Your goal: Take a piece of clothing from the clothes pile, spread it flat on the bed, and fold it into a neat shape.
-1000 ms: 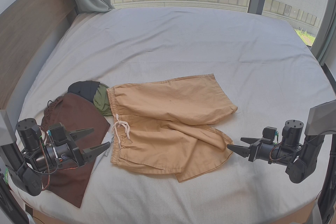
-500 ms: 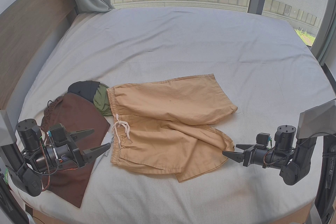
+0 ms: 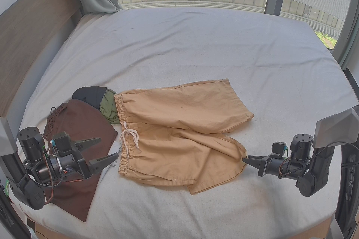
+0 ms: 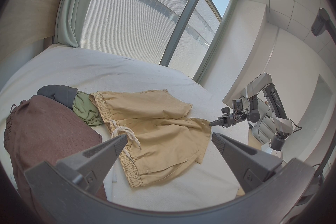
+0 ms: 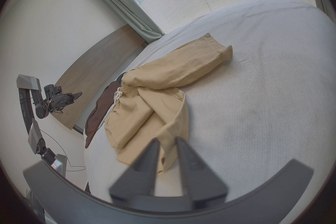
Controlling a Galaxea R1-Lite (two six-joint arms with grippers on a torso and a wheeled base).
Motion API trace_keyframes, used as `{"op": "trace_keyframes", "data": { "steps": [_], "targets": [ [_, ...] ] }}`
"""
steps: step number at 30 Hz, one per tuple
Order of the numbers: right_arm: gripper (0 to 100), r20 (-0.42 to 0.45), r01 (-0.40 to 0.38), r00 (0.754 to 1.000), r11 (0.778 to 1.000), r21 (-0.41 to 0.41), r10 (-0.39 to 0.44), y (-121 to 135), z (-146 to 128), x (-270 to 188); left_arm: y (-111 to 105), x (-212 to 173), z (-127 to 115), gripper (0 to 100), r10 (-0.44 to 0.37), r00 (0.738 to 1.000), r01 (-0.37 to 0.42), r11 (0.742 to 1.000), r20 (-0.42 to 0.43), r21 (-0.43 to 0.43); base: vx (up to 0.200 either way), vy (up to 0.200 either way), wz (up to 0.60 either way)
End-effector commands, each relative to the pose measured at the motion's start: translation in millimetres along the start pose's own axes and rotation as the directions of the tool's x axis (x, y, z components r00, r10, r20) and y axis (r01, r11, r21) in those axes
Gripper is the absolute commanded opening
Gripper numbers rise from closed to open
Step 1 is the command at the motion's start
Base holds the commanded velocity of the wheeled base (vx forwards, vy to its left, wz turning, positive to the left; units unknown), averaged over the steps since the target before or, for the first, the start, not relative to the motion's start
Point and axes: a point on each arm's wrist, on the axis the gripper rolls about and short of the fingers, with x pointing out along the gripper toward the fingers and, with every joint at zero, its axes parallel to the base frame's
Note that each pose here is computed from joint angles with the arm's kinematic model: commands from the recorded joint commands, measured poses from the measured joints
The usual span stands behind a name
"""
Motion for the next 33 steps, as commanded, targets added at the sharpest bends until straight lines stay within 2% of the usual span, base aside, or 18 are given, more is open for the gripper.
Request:
{"op": "trace_keyframes", "data": {
  "steps": [1,20,33],
  "targets": [
    [0,-0.003,0.000,1.000,1.000,0.001,0.000,-1,-1,0,0,0,-1,100,0.000,1.000,0.000,1.000,-0.003,-0.004,0.000,0.000,0.00],
    [0,0.102,0.079,0.992,0.997,-0.005,-0.078,-25,24,-19,0,0,-1,100,0.001,1.000,-0.001,1.000,-0.002,-0.006,0.000,0.000,0.00],
    [0,0.170,0.099,0.981,0.995,-0.027,-0.093,-38,39,-14,0,-1,-1,100,0.000,1.000,0.000,1.000,-0.004,-0.007,0.000,0.000,0.00]
  ]
}}
